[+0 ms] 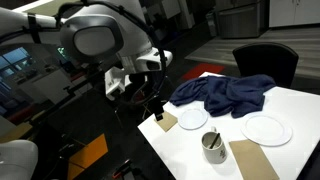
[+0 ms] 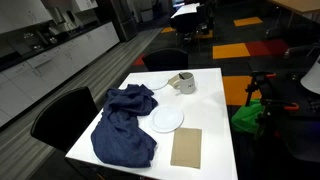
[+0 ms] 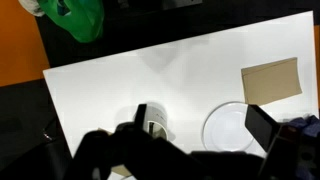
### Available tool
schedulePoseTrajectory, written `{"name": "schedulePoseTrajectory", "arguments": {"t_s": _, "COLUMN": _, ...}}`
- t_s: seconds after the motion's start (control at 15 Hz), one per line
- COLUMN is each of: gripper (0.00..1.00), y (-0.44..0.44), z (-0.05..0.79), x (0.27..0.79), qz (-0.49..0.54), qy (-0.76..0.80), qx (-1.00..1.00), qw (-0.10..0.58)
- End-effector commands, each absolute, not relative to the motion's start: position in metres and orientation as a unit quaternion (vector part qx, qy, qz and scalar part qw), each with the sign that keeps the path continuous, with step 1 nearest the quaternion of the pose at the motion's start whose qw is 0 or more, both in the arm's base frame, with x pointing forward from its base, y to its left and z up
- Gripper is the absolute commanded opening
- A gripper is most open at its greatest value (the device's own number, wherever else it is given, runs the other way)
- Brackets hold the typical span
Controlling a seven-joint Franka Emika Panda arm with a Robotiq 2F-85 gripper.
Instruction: Put the pen on the table
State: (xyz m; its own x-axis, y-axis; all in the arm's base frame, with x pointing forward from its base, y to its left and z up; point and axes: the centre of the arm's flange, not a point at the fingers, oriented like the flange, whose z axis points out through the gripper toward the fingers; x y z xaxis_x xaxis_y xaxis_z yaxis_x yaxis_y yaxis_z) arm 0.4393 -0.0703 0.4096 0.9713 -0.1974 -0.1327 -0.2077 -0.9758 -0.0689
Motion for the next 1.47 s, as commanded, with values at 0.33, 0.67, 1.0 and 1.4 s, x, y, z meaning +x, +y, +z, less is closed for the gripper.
{"name": "schedulePoseTrajectory", "arguments": {"t_s": 0.33, "gripper": 1.00, "y": -0.070, "z": 0.410, "x": 0.439, "qz": 0.063, "qy": 0.102, "qx": -0.992, "qw": 0.041}}
{"name": "schedulePoseTrajectory", "arguments": {"t_s": 0.67, "gripper": 1.00, "y": -0.067, "z": 0.409, "x": 0.462, "qz": 0.007, "qy": 0.117, "qx": -0.993, "qw": 0.018}}
{"name": "schedulePoseTrajectory", "arguments": {"t_s": 1.0, "gripper": 1.00, "y": -0.074, "z": 0.395, "x": 0.496, "qz": -0.057, "qy": 0.115, "qx": -0.991, "qw": -0.023}}
{"name": "schedulePoseTrajectory", "arguments": {"t_s": 1.4, "gripper": 1.00, "y": -0.094, "z": 0.340, "x": 0.530, "qz": -0.115, "qy": 0.079, "qx": -0.989, "qw": -0.037}}
